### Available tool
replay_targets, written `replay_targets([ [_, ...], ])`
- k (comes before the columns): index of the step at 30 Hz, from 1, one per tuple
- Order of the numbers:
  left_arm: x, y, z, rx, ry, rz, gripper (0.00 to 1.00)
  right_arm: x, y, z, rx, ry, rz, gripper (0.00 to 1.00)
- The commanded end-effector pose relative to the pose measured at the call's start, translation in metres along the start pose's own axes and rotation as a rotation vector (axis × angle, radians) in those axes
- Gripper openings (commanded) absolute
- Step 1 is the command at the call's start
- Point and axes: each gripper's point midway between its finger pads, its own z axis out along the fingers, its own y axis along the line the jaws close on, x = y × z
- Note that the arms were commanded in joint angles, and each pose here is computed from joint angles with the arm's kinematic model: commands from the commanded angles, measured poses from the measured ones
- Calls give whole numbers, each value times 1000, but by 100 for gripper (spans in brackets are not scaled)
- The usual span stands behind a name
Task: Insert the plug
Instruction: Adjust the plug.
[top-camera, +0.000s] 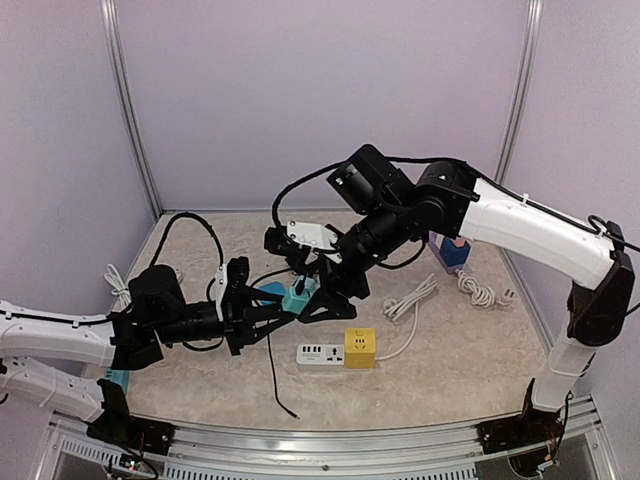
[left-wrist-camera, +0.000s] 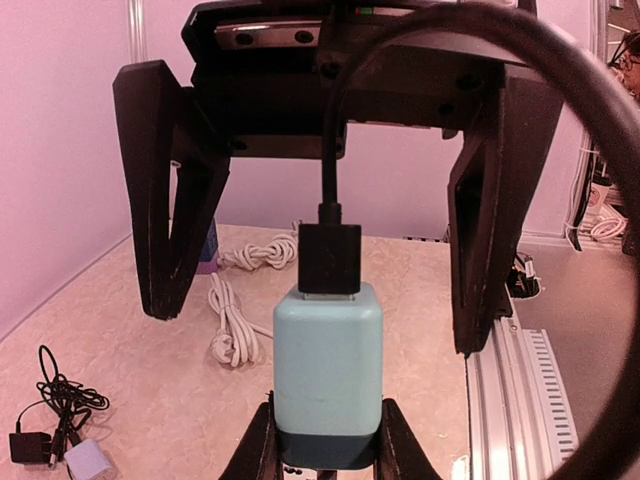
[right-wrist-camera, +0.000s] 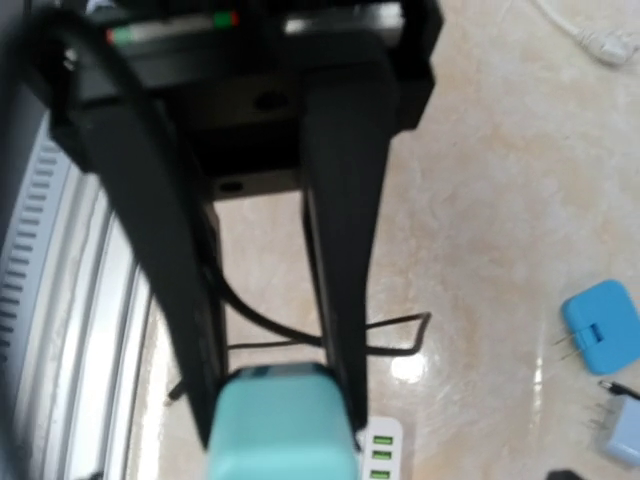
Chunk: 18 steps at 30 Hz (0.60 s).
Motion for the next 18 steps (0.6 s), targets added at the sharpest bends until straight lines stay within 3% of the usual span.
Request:
replay_targets([
  [1,-18,-4,-6,13,-92,8,0,-20,3,-26,24,-112,-9,96],
  [9,-28,-10,-8,47,-134,23,0,-25,4,-52,-29,-280,29,99],
  [11,-29,-11,-8,52,-139,14,0,-26,1,-50,-32,-304,49,96],
  [15,-30,-11,-9,50,-150,-4,0,-32,2,-45,-64,-332,59,80],
  [18,-32,-10,-10,46,-161,-6,0,-34,10,-40,-106,-351,35,78],
])
